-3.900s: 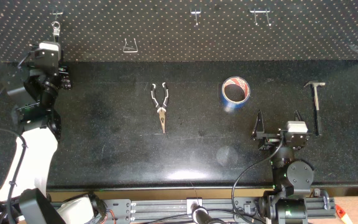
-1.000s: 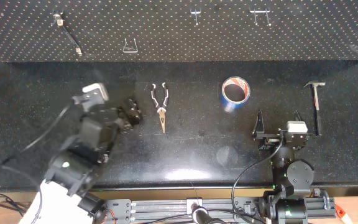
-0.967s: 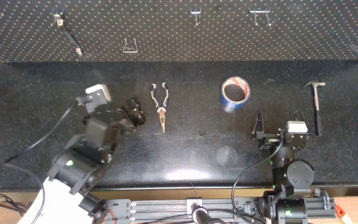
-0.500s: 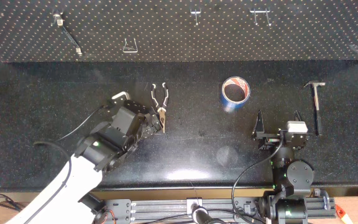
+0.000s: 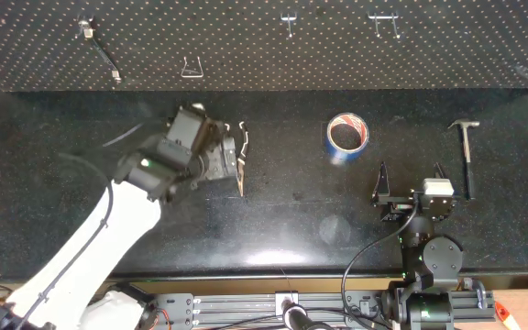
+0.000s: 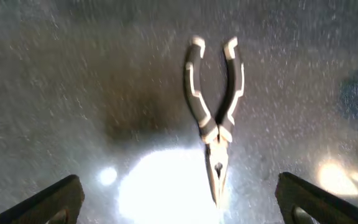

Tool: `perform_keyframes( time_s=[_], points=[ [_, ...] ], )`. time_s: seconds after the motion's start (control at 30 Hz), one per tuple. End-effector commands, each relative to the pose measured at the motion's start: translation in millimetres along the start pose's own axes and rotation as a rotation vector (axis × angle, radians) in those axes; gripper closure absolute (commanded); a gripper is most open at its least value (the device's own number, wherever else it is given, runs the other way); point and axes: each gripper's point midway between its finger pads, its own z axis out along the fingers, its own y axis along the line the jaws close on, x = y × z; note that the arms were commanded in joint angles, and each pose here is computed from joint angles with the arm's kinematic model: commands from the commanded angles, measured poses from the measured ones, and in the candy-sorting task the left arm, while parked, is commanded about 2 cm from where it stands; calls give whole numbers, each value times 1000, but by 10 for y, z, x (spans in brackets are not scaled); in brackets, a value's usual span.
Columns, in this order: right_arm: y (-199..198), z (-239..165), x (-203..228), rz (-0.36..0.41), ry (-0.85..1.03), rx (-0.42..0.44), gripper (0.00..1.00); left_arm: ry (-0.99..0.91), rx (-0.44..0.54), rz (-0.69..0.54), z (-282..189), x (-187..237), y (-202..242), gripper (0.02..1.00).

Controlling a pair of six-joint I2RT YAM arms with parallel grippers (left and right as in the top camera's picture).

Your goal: Place Tools Onto Pegboard

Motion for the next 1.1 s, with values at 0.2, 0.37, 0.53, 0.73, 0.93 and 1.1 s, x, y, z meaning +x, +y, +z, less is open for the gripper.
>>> perform_keyframes(
  time_s=[0.2,0.37,0.53,0.73,0.93,1.1],
  points=[
    [-2,-4,1,-15,-3,-1,1,90,-72,139,229,-246,-62,23],
    [-2,-4,2,-15,-3,-1,1,72,-43,199,365,-309,-260,25],
    [-2,-4,1,-15,-3,-1,1,132,-37,168,541,-176,-318,23],
    [-2,-4,1,-15,-3,-1,1,147,-51,59,749,-149,-336,23],
    [-2,-4,1,-15,-3,-1,3,142,-51,-30,909,-139,-406,23],
    [-2,-4,1,-15,-3,-1,1,170,-66,-40,1018,-38,-433,20]
  ],
)
